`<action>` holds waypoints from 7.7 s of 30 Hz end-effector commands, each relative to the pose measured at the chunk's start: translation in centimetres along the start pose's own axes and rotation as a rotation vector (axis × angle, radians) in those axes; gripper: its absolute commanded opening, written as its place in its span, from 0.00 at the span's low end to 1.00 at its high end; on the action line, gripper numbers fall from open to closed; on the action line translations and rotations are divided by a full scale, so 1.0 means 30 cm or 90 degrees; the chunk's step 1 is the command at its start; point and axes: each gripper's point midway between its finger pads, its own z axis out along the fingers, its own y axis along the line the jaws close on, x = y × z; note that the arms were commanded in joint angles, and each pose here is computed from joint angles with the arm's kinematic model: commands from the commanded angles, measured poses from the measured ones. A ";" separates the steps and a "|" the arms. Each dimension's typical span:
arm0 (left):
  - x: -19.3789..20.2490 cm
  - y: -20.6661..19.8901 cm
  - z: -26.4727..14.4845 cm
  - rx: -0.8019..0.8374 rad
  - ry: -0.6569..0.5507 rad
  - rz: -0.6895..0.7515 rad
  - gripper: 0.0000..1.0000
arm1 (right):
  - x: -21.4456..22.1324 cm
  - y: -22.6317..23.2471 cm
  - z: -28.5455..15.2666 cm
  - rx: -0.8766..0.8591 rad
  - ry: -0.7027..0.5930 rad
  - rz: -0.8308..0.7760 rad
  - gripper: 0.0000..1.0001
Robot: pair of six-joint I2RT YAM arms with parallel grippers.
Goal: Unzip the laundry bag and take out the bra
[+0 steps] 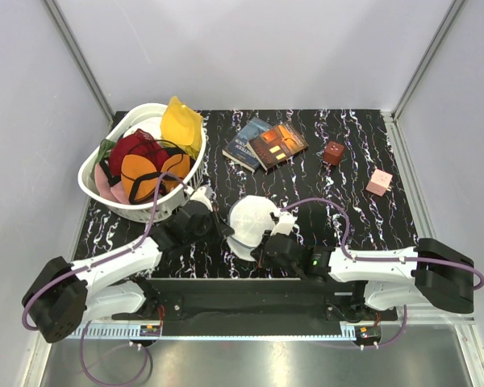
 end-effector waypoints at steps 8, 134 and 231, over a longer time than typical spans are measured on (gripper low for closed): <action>-0.106 -0.104 0.051 0.020 -0.013 0.064 0.29 | 0.002 0.026 0.021 0.009 0.007 -0.019 0.00; 0.031 -0.043 0.013 0.034 -0.002 -0.004 0.32 | -0.010 0.212 0.123 -0.039 0.036 -0.048 0.00; -0.031 -0.031 -0.049 0.020 -0.057 -0.006 0.00 | 0.027 0.171 0.106 -0.024 0.060 -0.016 0.00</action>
